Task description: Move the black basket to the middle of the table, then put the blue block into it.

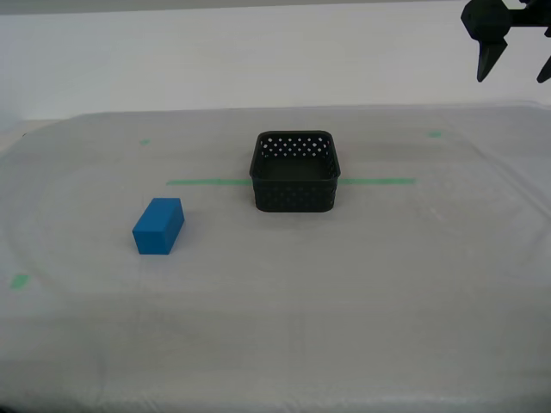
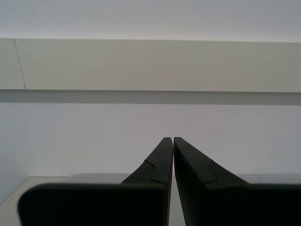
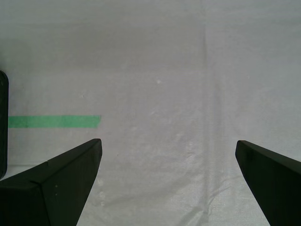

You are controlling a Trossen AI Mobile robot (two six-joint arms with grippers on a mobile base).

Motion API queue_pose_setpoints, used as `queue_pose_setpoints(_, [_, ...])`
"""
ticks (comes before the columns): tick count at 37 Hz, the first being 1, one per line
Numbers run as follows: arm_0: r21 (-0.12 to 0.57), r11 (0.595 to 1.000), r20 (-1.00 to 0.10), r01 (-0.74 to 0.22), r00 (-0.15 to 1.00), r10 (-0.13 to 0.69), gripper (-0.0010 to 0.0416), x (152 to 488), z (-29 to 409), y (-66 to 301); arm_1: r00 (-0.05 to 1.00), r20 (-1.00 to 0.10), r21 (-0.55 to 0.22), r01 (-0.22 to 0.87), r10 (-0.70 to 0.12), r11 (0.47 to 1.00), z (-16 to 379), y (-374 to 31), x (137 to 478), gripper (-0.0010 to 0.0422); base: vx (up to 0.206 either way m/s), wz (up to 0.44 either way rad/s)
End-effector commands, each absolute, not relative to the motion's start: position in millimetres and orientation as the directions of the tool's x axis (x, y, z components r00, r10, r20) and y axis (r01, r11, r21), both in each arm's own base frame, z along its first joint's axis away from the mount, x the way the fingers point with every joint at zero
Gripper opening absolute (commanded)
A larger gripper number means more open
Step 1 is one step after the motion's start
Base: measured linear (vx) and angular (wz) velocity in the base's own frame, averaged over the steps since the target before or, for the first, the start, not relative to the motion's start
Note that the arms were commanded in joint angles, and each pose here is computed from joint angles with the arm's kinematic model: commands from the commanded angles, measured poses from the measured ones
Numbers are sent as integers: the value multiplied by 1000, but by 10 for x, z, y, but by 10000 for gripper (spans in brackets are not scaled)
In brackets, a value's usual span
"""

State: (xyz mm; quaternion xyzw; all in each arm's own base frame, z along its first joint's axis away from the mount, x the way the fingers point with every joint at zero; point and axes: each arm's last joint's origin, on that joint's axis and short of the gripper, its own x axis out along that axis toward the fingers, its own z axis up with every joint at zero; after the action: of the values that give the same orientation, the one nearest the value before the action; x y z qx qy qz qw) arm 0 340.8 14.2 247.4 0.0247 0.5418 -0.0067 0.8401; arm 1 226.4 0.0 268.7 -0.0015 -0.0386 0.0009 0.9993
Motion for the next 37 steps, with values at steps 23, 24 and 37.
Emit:
queue_pose_setpoints(23, [31, 999, -910, 38, 415, 13, 399, 3410, 2477, 141, 996, 87, -30, -1, 3, 1000, 2707, 1, 2266, 0, 0, 0])
queue_pose_setpoints(24, [31, 999, -910, 38, 415, 13, 399, 3410, 2477, 141, 996, 86, -30, -1, 4, 1000, 2706, 2, 2266, 0, 0, 0])
queue_pose_setpoints(37, [31, 999, -910, 38, 415, 13, 399, 3410, 2477, 142, 998, 70, -37, 1, 2, 999, 2688, -1, 2267, 0, 0, 0])
